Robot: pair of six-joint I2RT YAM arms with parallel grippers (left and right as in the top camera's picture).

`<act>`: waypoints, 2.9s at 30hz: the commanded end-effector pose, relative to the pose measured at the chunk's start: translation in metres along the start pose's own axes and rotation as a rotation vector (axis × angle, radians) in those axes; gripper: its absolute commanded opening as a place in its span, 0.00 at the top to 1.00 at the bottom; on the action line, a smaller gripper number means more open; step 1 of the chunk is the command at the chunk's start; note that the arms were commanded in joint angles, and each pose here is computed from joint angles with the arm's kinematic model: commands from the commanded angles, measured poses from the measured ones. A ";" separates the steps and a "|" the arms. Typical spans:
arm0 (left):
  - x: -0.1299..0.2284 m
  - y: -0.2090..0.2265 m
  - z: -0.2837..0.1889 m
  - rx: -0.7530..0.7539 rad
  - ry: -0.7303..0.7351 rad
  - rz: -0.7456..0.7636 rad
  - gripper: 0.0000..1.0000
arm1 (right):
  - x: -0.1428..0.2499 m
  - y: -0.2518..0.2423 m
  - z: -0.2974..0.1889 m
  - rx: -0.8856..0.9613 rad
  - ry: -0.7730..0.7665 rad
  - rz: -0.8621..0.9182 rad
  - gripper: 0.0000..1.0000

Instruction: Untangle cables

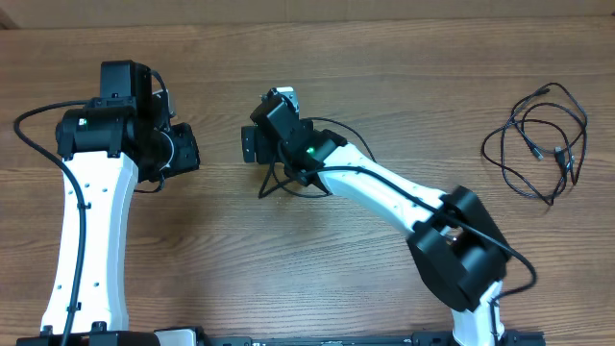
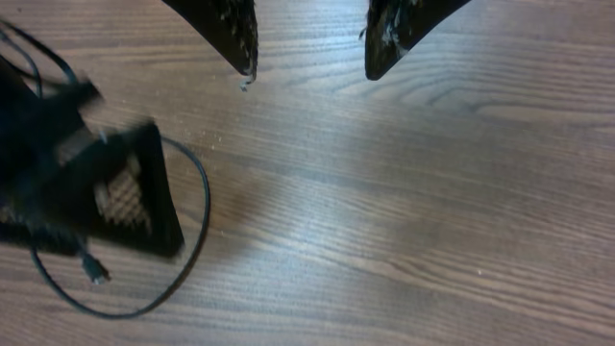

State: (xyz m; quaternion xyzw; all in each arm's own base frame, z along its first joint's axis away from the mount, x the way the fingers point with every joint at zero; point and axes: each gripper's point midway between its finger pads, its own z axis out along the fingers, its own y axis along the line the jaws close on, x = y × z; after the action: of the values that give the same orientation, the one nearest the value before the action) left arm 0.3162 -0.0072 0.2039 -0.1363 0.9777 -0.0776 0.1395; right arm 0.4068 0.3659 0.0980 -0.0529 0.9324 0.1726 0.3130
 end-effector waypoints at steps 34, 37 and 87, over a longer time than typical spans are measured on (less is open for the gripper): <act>0.013 0.006 -0.007 -0.032 0.037 -0.005 0.66 | -0.052 -0.029 -0.021 0.009 0.243 0.113 0.00; 0.013 0.006 -0.007 -0.033 0.039 -0.006 0.67 | -0.057 -0.028 -0.015 0.016 0.214 0.214 0.02; 0.017 0.002 -0.007 -0.010 0.057 -0.007 0.70 | 0.064 -0.031 0.096 0.322 0.246 0.242 0.51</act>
State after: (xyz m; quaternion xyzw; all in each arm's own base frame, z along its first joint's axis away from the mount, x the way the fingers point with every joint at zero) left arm 0.2970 -0.0069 0.1988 -0.1428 0.9822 -0.0708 0.0996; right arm 0.4246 0.3788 0.0096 0.0903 0.9733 0.0833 0.1940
